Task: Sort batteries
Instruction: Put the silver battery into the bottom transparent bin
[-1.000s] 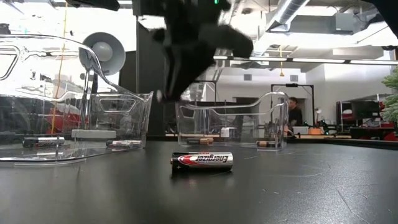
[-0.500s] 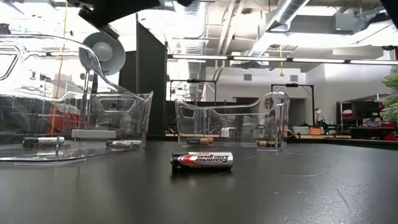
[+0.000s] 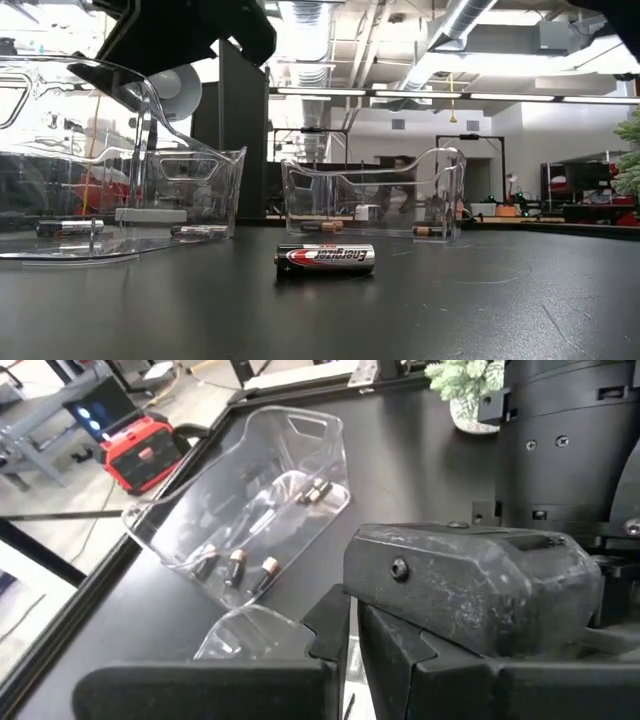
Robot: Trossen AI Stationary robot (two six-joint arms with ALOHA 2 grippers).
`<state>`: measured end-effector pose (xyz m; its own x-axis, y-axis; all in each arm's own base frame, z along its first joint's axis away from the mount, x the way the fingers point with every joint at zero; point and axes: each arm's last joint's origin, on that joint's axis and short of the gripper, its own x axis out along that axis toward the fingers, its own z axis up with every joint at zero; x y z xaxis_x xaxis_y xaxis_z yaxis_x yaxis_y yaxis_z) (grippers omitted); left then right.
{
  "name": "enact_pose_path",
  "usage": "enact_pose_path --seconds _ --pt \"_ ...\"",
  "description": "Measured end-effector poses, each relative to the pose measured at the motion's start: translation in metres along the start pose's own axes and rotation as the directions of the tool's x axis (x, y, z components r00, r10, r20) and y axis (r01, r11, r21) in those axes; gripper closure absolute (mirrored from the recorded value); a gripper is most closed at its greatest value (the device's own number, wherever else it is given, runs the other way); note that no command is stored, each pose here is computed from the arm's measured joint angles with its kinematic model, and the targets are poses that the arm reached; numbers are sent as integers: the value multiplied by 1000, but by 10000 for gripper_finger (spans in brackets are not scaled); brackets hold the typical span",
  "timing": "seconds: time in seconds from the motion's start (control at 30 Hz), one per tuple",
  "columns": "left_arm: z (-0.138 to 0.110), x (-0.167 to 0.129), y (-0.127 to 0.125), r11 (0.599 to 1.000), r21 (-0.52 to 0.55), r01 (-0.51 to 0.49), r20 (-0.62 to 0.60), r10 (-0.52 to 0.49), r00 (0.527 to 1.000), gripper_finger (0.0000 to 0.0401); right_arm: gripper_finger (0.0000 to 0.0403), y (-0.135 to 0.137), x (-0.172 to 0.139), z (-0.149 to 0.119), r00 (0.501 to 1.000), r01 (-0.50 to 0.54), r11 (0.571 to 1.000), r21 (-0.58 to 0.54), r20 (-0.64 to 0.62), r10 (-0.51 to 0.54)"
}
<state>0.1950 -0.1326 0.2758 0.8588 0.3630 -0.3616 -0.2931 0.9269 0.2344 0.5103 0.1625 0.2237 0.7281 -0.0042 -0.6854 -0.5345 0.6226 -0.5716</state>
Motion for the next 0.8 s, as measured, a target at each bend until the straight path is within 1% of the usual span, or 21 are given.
enact_pose_path --seconds 0.27,0.4,0.57,0.7,0.8 --pt "-1 0 0 1000 -5 -4 -7 4 1000 381 364 0 1 -2 1000 -20 1000 -8 0 20" --pt "-1 0 1 1000 -5 -4 -8 4 1000 381 363 5 -1 2 1000 -25 1000 -16 8 25" --pt "-5 -1 0 995 -3 98 -84 -98 992 381 356 14 0 6 999 -40 999 -3 9 40" --pt "-9 -1 0 993 -18 119 -122 -120 985 381 355 15 -4 12 999 -35 999 14 29 35" --pt "-13 -2 0 983 -33 183 -187 -186 965 381 354 15 -4 13 999 -33 999 20 30 32"
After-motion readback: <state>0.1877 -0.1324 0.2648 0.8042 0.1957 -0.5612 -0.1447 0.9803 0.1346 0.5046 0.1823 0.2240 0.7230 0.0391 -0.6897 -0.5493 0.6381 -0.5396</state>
